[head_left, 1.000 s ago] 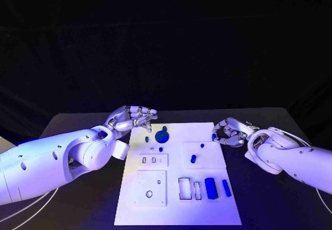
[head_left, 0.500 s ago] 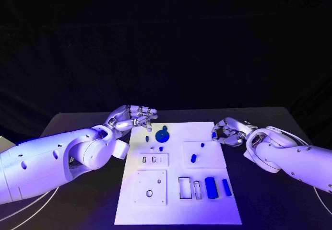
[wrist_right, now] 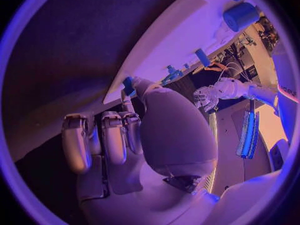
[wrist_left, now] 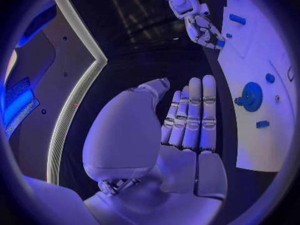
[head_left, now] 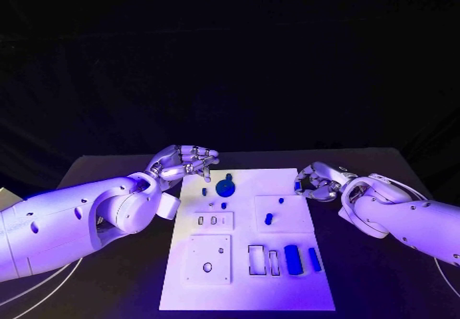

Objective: Assemble the parts on the task board

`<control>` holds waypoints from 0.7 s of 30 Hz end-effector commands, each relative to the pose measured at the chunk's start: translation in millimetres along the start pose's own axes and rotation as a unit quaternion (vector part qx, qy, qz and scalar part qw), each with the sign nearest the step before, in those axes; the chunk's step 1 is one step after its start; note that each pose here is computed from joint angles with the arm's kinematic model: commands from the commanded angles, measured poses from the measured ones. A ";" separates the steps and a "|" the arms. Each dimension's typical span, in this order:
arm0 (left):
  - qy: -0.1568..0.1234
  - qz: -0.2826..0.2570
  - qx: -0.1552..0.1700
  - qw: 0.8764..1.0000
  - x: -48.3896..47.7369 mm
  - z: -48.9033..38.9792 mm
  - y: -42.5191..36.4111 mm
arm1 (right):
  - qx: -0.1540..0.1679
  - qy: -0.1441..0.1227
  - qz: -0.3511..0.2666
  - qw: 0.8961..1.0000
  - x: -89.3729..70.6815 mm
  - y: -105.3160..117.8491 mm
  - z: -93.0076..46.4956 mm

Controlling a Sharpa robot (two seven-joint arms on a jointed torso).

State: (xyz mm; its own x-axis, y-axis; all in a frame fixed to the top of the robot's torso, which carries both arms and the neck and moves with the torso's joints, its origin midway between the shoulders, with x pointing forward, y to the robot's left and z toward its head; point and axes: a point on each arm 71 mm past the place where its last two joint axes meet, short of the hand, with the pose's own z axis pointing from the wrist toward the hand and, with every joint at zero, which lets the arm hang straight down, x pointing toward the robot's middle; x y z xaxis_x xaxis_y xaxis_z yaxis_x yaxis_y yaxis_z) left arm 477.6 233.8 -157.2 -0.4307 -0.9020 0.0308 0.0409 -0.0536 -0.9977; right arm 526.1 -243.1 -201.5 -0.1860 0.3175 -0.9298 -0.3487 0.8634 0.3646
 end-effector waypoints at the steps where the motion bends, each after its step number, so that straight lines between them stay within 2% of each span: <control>1: 0.009 -0.002 0.005 1.000 2.2 0.4 -0.9 | 0.000 0.008 -0.008 1.000 2.9 0.7 -0.3; 11: 0.009 -0.002 0.004 1.000 1.6 0.6 -0.6 | -0.003 -0.018 -0.006 1.000 0.5 13.0 -3.5; 15: 0.005 0.000 0.005 1.000 0.5 0.8 -0.5 | 0.008 -0.037 -0.002 0.999 -8.3 24.2 -4.5; 21: 0.001 0.001 0.003 1.000 -1.1 2.0 0.2 | 0.004 -0.045 0.000 0.999 -18.7 52.1 -3.7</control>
State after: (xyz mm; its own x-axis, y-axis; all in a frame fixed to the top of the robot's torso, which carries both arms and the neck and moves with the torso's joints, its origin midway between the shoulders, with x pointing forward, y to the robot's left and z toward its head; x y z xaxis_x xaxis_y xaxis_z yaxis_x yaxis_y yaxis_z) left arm 479.9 235.8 -158.2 -0.4235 -0.9055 0.0276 0.0409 -0.0496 -0.9979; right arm 509.0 -207.5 -166.5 -0.1283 0.3608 -0.9238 -0.3816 0.8418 0.3818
